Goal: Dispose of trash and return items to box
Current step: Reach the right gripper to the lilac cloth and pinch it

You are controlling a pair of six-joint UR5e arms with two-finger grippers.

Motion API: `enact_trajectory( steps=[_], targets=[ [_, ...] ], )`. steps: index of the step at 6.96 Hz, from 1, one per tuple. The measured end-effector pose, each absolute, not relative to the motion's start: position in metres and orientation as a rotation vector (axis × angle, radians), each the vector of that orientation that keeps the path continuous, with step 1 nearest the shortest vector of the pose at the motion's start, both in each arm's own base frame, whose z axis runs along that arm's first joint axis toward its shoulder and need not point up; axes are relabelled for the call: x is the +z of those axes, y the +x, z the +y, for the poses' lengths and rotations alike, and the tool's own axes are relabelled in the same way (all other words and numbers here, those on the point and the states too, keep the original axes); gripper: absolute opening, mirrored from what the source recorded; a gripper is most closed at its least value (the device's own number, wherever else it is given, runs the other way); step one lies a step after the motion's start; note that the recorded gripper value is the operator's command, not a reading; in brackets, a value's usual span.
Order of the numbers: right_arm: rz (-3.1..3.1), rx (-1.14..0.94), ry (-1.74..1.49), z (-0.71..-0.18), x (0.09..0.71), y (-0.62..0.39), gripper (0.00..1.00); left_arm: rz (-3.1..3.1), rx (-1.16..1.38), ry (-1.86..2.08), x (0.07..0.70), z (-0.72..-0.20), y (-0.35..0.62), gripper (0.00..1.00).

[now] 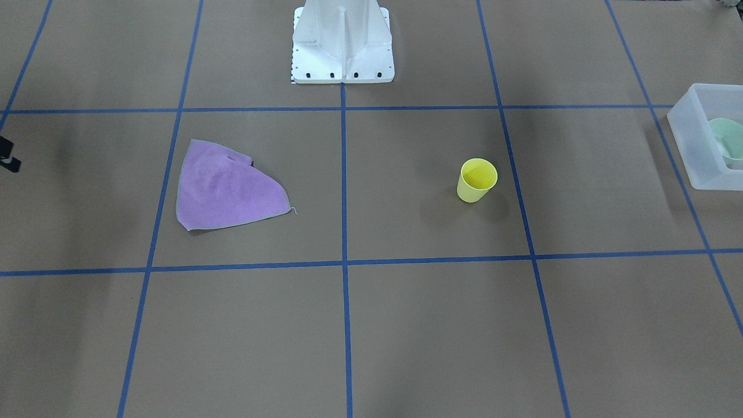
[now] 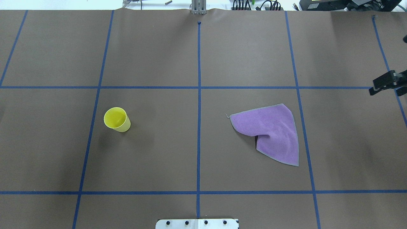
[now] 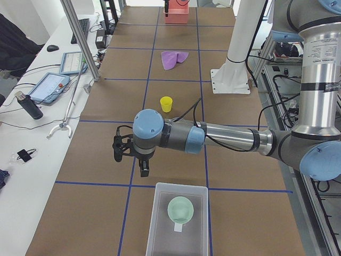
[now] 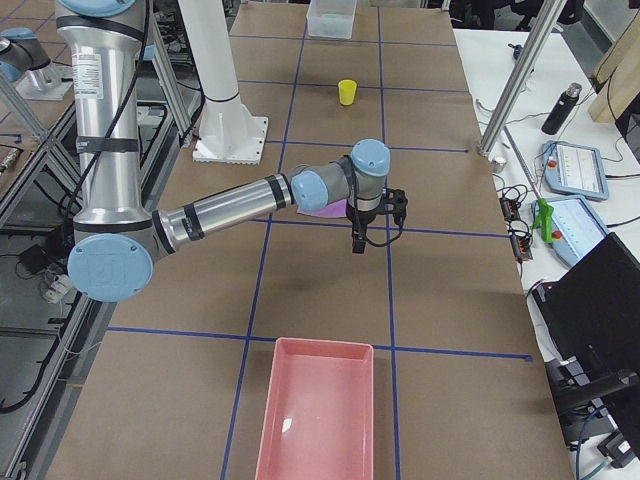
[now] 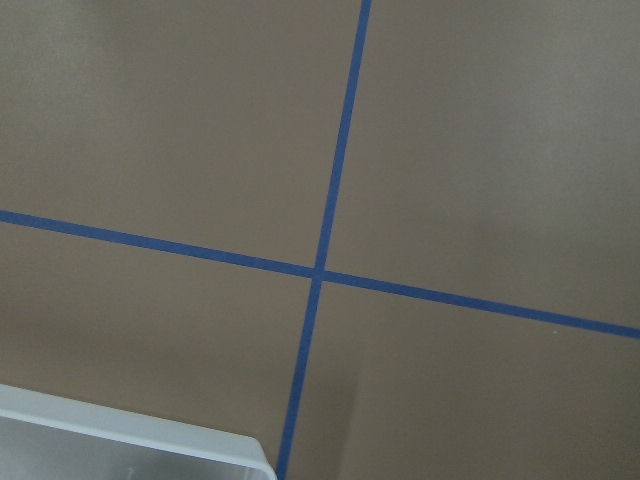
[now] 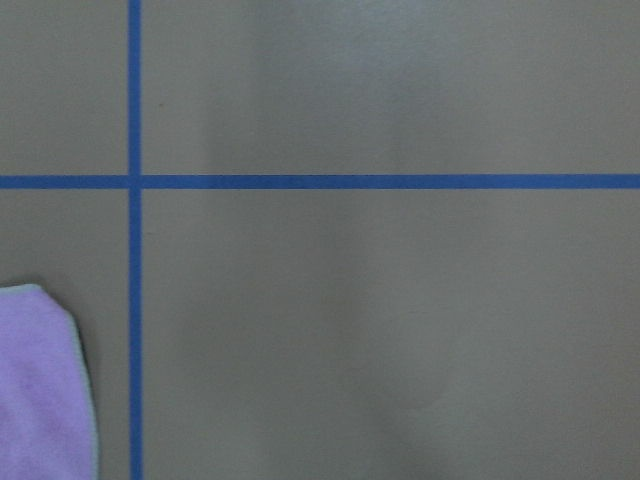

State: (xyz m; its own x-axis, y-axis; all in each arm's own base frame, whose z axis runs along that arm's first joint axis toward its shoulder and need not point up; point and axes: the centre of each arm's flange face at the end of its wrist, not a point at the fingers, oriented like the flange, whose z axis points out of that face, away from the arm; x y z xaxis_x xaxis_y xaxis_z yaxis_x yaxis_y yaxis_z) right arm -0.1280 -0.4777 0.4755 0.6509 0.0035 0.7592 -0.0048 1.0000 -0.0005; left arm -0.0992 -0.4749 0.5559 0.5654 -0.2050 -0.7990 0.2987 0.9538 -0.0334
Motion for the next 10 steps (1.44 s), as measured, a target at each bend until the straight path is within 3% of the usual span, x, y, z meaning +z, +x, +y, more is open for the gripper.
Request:
enact_trajectory(
  steps=[3,5,7,10],
  targets=[
    [-0.969,-0.007,-0.021,-0.46,0.409,-0.247,1.0,0.943,-0.32,0.098,0.509,-0.5,-0.055,0.99],
    [-0.961,-0.013,0.003,-0.447,0.368,-0.316,1.0,0.954,-0.364,0.088,0.48,-0.516,0.028,0.99],
    [-0.919,-0.06,0.042,-0.419,0.358,-0.37,1.0,0.988,-0.419,0.066,0.456,-0.513,0.1,0.99],
    [-0.857,-0.151,0.049,-0.372,0.372,-0.433,1.0,1.002,-0.424,0.058,0.447,-0.515,0.12,0.99]
  ],
)
